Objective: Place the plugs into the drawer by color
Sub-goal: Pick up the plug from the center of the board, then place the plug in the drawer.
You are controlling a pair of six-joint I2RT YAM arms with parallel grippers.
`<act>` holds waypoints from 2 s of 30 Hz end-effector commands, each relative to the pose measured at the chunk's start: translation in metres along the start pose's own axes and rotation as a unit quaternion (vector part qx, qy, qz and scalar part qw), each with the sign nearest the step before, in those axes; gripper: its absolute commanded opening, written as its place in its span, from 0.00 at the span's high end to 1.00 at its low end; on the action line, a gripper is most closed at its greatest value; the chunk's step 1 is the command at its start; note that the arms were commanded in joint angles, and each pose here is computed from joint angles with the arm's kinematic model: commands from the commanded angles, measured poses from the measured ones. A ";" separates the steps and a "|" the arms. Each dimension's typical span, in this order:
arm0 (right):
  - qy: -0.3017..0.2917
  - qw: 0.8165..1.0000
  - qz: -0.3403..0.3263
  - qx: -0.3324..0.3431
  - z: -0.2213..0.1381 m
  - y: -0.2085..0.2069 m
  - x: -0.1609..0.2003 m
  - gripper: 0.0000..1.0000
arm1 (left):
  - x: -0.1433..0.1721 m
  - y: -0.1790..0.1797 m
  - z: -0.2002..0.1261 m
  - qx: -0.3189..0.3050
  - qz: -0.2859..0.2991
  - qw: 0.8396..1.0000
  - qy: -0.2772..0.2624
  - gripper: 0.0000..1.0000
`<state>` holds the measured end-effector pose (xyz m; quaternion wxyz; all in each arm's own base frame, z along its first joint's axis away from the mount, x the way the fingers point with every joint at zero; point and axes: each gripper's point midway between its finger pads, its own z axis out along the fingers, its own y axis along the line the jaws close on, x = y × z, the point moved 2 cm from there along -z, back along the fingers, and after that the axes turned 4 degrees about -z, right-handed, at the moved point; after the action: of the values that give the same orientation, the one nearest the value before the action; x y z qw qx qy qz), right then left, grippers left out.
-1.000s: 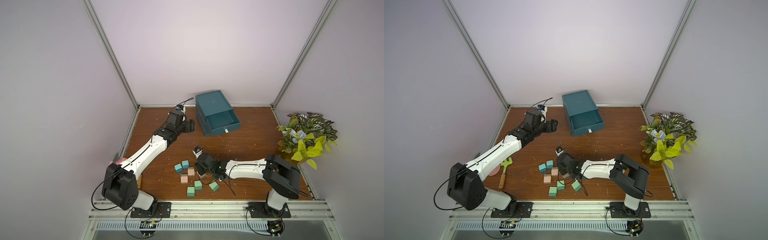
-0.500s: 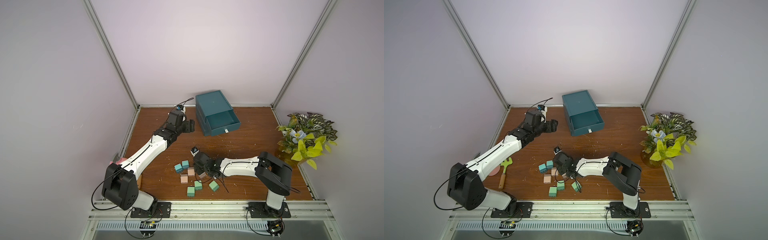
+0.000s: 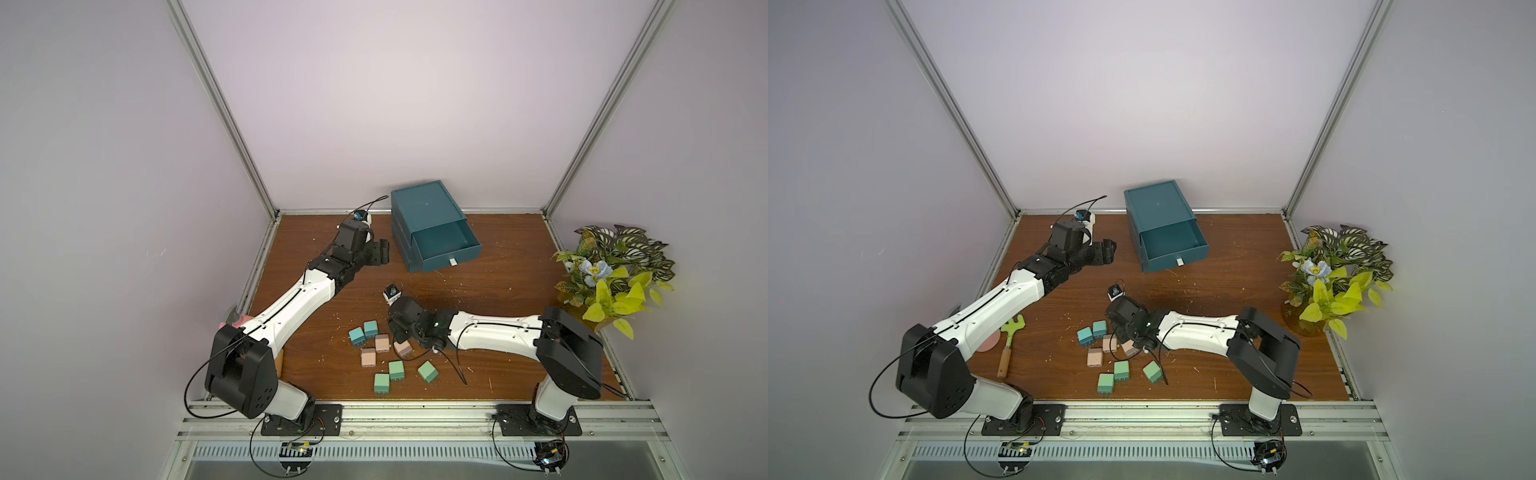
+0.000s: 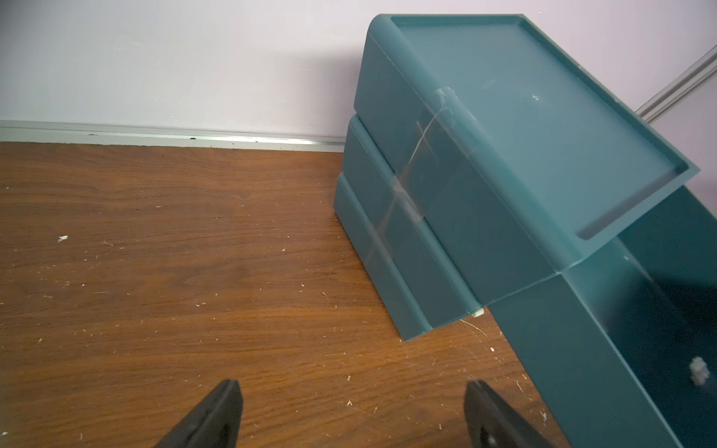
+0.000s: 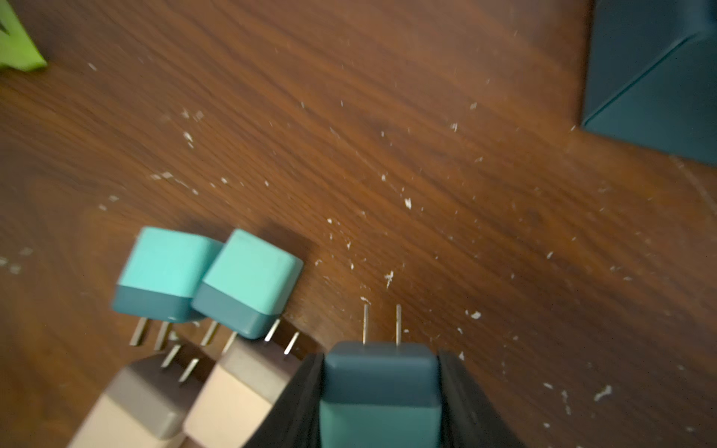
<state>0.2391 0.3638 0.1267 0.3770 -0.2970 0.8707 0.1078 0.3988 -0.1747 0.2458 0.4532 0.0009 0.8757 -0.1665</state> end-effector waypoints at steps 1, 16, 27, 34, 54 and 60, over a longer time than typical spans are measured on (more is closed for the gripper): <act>-0.085 0.996 0.030 0.017 -0.044 -0.022 -0.066 0.66 | -0.019 -0.005 -0.003 0.003 -0.010 1.000 -0.014 0.14; -0.155 0.981 0.062 0.095 -0.080 -0.151 -0.193 0.70 | -0.042 -0.019 0.019 0.016 -0.012 0.999 -0.025 0.14; -0.085 0.990 0.091 0.068 -0.047 -0.183 -0.182 0.69 | -0.030 -0.017 0.031 0.018 -0.009 1.000 -0.012 0.14; -0.060 0.992 0.102 0.046 -0.042 -0.178 -0.164 0.67 | -0.026 -0.015 0.028 0.018 -0.006 1.000 -0.013 0.14; -0.048 0.988 0.131 0.063 -0.064 -0.182 -0.146 0.65 | -0.022 -0.015 0.024 0.025 -0.009 1.000 -0.013 0.14; -0.042 0.989 0.137 0.041 -0.049 -0.176 -0.141 0.63 | -0.021 -0.015 0.022 0.026 -0.011 1.000 -0.014 0.14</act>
<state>0.3912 0.2626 0.2565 0.3913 -0.1640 0.8983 0.1140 0.4300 -0.1943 0.2454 0.4532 -0.0006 0.8717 -0.1863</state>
